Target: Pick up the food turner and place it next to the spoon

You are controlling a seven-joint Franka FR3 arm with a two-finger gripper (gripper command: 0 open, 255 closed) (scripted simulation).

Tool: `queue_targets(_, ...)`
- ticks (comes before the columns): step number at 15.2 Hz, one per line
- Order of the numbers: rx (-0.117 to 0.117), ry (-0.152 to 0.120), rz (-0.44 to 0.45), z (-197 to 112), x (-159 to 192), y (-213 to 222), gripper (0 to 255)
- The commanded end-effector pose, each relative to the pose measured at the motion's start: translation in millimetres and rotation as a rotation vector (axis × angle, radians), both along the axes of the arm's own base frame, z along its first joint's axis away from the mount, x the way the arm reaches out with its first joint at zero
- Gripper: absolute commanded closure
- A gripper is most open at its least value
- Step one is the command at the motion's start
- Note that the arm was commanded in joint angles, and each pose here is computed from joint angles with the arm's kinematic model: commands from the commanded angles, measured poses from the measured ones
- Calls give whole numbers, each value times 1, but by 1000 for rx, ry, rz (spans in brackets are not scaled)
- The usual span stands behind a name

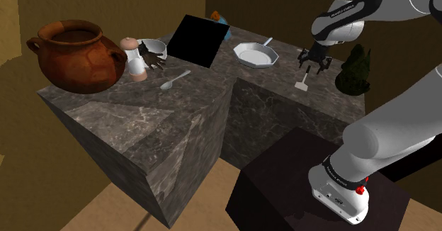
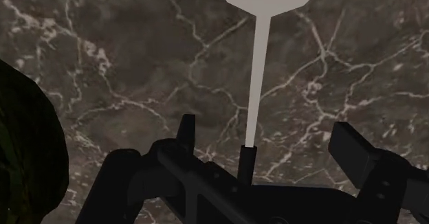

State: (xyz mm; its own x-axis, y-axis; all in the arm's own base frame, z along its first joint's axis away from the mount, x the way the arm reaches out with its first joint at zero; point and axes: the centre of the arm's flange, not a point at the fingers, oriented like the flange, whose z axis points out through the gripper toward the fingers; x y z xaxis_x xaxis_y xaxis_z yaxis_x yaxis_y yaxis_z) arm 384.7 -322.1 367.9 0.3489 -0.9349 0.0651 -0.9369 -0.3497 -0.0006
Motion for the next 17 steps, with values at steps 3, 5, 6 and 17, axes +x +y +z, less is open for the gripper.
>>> queue_targets(3,-1,0,-5,-21,0,-3,0)
queue_targets(5,-1,0,-5,-29,0,-3,0)
queue_targets(6,-1,0,-5,-29,0,-3,0)
queue_targets(17,-1,0,-5,-29,0,-3,255)
